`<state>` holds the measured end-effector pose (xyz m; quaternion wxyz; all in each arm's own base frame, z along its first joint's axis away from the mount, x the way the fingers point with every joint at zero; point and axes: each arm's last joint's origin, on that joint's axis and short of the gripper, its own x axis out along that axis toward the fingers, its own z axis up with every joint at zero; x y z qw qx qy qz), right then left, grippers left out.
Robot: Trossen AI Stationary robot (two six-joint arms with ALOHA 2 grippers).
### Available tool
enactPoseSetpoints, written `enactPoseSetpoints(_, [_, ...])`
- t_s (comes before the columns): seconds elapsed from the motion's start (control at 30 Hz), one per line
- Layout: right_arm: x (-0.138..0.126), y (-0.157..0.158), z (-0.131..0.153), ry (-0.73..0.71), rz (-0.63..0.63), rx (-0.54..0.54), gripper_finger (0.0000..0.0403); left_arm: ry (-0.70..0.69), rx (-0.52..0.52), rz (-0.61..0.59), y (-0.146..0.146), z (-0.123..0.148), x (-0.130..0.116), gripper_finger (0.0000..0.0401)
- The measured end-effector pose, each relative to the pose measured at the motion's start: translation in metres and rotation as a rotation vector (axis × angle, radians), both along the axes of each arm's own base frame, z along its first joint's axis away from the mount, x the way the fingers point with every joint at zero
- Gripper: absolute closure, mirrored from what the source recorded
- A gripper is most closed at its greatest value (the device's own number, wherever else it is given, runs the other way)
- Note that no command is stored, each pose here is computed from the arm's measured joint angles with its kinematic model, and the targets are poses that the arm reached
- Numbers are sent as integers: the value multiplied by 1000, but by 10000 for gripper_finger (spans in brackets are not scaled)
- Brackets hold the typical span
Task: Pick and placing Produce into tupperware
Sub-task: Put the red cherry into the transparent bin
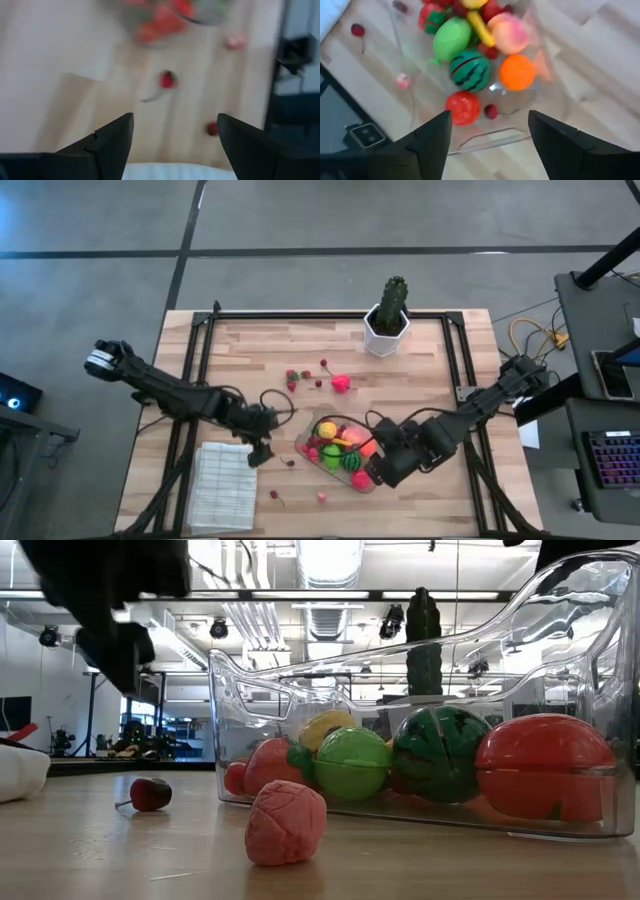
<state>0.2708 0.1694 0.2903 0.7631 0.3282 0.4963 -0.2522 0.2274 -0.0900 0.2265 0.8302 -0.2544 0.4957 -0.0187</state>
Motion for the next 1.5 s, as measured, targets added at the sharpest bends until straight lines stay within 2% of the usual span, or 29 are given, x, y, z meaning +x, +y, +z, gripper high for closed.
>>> enactPoseSetpoints(0.1, [-9, -5, 5, 10, -7, -64, 140, -53, -5, -111, -21, 1, -3, 130])
enactPoseSetpoints(0.23, [-19, -8, 9, 34, 0, -148, 135, -79, 81, -281, -51, -9, -12, 130])
enactPoseSetpoints(0.37, [-24, -10, 9, 70, 43, -185, 138, -89, 143, -392, -78, -25, -16, 130])
enactPoseSetpoints(0.5, [-25, -10, 9, 78, 63, -194, 139, -143, 180, -491, -96, -41, -9, 130])
enactPoseSetpoints(0.67, [-26, -8, 8, 82, 69, -188, 133, -147, 251, -463, -106, -49, 6, 130])
enactPoseSetpoints(0.83, [-27, -6, 8, 82, 73, -187, 137, -161, 316, -505, -111, -54, 12, 130])
enactPoseSetpoints(1.5, [-36, -6, 7, 169, 96, -189, 138, -138, 331, -534, -129, -69, 19, 130])
